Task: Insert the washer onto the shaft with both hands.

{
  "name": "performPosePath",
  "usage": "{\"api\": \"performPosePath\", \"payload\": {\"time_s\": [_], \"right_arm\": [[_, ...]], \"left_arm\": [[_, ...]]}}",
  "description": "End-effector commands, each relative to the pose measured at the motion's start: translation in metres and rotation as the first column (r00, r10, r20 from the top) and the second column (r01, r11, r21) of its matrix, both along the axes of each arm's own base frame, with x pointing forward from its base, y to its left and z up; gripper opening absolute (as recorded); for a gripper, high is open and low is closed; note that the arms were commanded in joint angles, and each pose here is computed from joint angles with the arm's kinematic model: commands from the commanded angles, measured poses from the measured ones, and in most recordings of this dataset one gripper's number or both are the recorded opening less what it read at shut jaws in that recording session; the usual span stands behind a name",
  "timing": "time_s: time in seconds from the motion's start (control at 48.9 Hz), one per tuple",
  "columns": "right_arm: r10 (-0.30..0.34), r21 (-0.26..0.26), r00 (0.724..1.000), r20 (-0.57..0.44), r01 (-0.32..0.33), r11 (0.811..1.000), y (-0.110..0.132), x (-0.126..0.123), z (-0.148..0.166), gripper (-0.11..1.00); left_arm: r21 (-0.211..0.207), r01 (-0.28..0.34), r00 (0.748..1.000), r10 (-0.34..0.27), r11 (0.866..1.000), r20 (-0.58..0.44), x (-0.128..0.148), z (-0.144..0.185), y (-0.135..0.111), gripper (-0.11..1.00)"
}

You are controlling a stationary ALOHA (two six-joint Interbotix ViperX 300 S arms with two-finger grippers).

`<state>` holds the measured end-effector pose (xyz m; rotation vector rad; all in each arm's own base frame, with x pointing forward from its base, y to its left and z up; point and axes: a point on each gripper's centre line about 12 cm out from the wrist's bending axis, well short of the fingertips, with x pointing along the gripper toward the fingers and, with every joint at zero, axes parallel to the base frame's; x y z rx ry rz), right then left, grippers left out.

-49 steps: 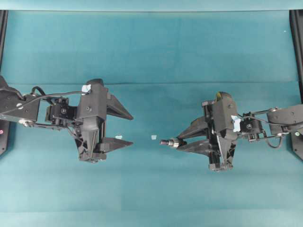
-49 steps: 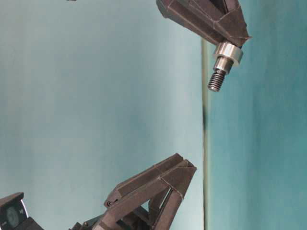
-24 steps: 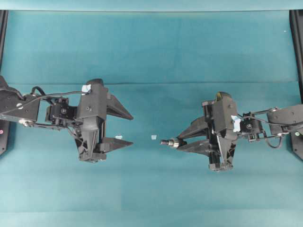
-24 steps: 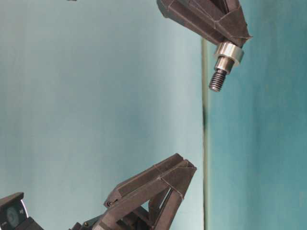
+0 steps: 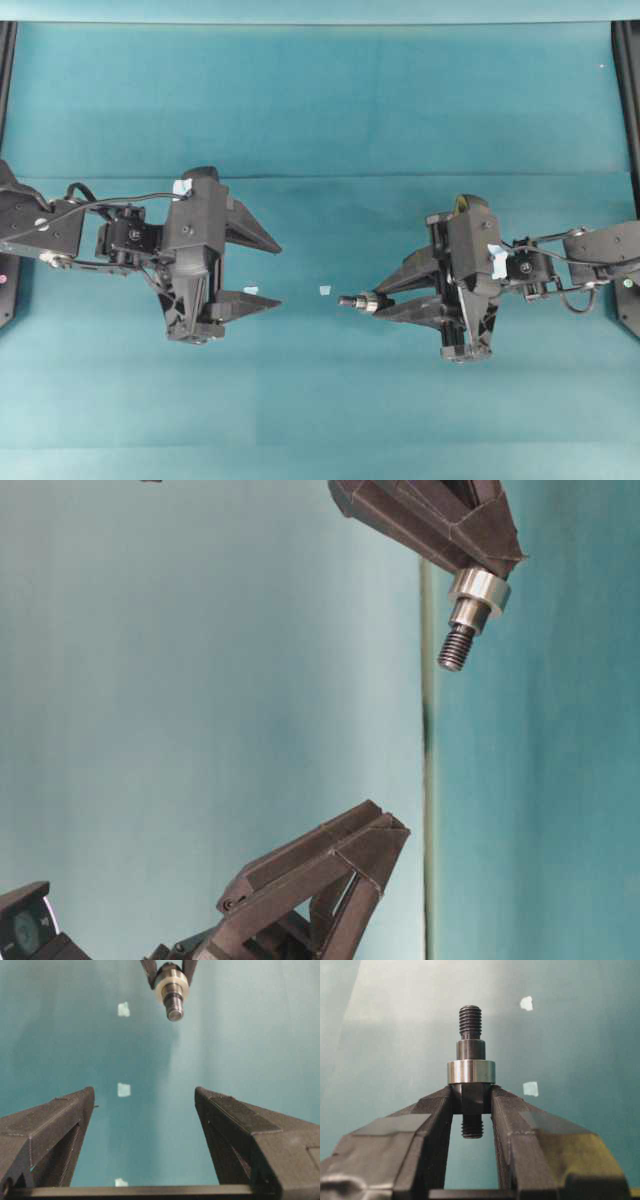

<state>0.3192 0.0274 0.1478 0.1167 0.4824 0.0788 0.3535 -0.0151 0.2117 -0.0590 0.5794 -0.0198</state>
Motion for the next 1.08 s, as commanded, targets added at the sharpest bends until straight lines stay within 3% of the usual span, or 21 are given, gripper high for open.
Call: {"api": "performPosePath", "payload": {"time_s": [0.0, 1.064], "right_arm": [[-0.007, 0.011, 1.000, 0.019, 0.007, 1.000, -0.0004, 0.0024, 0.0049, 0.00], [-0.013, 0.010, 1.000, 0.016, 0.013, 1.000, -0.0027, 0.0037, 0.0035, 0.00]], "left_arm": [[0.002, 0.005, 1.000, -0.005, 1.000, 0.023, 0.0017, 0.0074, -0.0012, 0.90], [0.001, 0.005, 1.000, -0.005, 1.000, 0.029, 0.0025, 0.0080, -0.0012, 0.90]]}}
